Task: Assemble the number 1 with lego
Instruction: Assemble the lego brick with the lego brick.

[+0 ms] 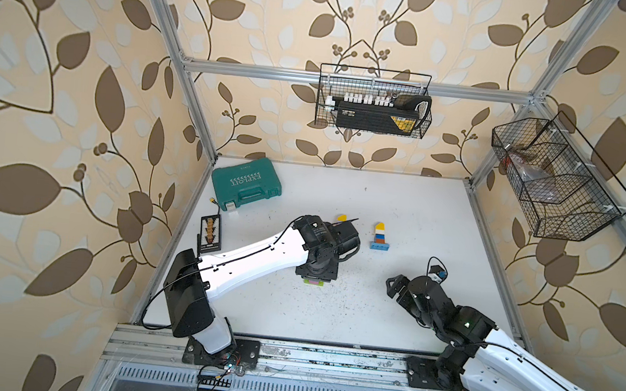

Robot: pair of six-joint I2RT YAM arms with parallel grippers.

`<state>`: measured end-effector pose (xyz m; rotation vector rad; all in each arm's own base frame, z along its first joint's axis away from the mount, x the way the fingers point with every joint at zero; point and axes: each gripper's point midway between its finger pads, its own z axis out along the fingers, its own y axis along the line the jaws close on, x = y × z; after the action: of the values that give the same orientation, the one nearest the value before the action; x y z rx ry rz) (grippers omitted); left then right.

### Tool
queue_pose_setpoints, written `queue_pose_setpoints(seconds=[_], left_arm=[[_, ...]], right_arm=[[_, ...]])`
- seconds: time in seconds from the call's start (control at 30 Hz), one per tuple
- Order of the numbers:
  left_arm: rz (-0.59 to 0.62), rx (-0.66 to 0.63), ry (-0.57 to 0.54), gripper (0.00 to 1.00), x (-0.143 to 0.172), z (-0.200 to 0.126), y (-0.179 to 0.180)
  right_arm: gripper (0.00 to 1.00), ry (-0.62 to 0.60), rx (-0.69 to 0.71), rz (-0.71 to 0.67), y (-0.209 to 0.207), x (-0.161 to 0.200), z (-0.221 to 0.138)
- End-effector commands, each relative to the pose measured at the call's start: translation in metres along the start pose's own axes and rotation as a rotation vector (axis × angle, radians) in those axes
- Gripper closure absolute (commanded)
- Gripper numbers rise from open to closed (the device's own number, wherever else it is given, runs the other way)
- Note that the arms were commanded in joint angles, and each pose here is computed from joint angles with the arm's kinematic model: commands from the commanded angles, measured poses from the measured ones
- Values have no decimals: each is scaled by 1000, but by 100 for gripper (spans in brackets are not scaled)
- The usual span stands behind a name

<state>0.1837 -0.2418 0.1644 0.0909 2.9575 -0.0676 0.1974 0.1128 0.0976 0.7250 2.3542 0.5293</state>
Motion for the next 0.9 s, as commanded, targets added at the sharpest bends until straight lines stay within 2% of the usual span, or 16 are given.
queue_pose_setpoints(seconds=[0.0,0.3,0.5,0.67,0.87], left_arm=[[6,31,-16,75,-7,0,12],[19,21,-16,75,-17,26,11],[12,95,-17,75,-24,40,8],[68,147,-4,75,-25,48,-3],[105,120,19,75,-24,60,-2]], right_arm=[[1,-6,-29,6,9,-4,-4],[1,-1,-21,1,11,-3,0],[1,-3,-37,-4,14,-3,1],[1,-3,-35,-3,14,-2,2],[1,0,-27,-6,15,-2,4]])
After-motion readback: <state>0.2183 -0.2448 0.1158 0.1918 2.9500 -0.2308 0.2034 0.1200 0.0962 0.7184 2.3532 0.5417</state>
